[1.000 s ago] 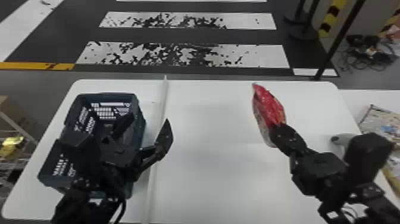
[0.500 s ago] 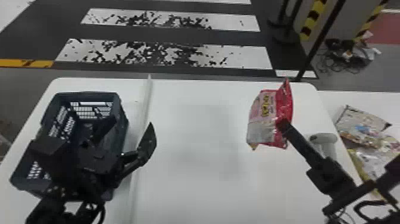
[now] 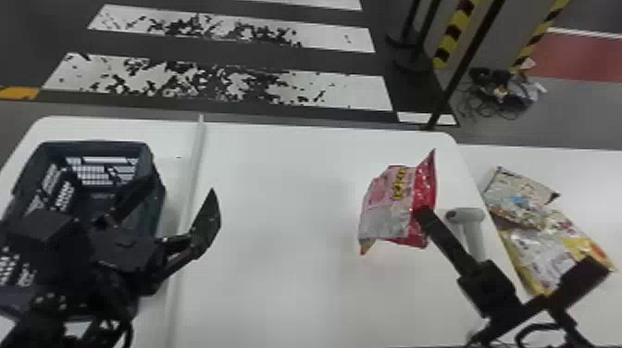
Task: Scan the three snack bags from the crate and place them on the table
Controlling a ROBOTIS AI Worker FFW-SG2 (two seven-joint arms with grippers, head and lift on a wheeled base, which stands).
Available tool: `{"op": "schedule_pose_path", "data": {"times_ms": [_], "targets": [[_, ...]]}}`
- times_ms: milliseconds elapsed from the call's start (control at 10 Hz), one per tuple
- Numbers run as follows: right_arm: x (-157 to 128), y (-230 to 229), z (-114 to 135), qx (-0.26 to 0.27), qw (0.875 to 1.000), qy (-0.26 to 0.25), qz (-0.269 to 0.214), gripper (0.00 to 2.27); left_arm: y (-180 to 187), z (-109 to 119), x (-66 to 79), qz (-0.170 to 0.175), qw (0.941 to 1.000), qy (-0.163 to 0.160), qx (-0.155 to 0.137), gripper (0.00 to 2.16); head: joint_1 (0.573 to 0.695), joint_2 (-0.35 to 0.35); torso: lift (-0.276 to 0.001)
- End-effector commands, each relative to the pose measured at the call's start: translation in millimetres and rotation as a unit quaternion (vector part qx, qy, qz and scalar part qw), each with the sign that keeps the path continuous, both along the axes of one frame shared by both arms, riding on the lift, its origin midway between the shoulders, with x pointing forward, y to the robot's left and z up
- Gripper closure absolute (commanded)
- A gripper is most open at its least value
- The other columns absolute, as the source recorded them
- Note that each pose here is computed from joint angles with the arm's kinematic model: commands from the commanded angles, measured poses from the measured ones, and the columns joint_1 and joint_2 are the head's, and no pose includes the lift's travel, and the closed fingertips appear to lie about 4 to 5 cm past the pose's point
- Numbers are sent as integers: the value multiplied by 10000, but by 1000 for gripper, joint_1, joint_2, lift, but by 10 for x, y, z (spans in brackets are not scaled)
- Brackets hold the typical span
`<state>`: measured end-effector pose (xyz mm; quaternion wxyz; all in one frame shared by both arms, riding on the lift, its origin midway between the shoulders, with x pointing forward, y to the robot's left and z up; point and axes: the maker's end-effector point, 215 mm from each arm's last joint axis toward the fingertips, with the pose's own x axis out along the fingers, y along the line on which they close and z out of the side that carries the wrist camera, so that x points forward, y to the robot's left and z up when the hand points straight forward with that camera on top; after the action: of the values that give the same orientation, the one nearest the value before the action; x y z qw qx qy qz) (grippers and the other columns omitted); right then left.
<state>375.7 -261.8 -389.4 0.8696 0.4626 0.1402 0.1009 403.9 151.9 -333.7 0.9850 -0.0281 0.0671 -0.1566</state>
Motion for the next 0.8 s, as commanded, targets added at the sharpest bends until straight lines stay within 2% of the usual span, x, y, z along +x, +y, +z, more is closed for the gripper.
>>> {"op": "schedule_pose_path", "data": {"times_ms": [0, 200, 500, 600, 700], "targets": [[-27, -61, -167, -120, 9996, 183, -170, 2250, -34, -18, 9, -16, 10000, 5, 45, 29, 695, -156, -62], [-52, -106, -371, -387, 9981, 431, -231, 2250, -73, -17, 12, -42, 10000, -12, 65, 29, 695, -178, -62], [-153, -299, -587, -506, 9945, 788, -470, 2229, -111, -33, 3, -73, 10000, 5, 52, 29, 695, -203, -62], [-225, -374, -684, -584, 9917, 985, -576, 1663, -142, -25, -2, -102, 9999, -1, 48, 29, 695, -216, -62], [-296, -447, -779, -690, 9878, 1209, -697, 309, -151, -15, -2, -103, 9999, -16, 36, 29, 695, -225, -62]]}}
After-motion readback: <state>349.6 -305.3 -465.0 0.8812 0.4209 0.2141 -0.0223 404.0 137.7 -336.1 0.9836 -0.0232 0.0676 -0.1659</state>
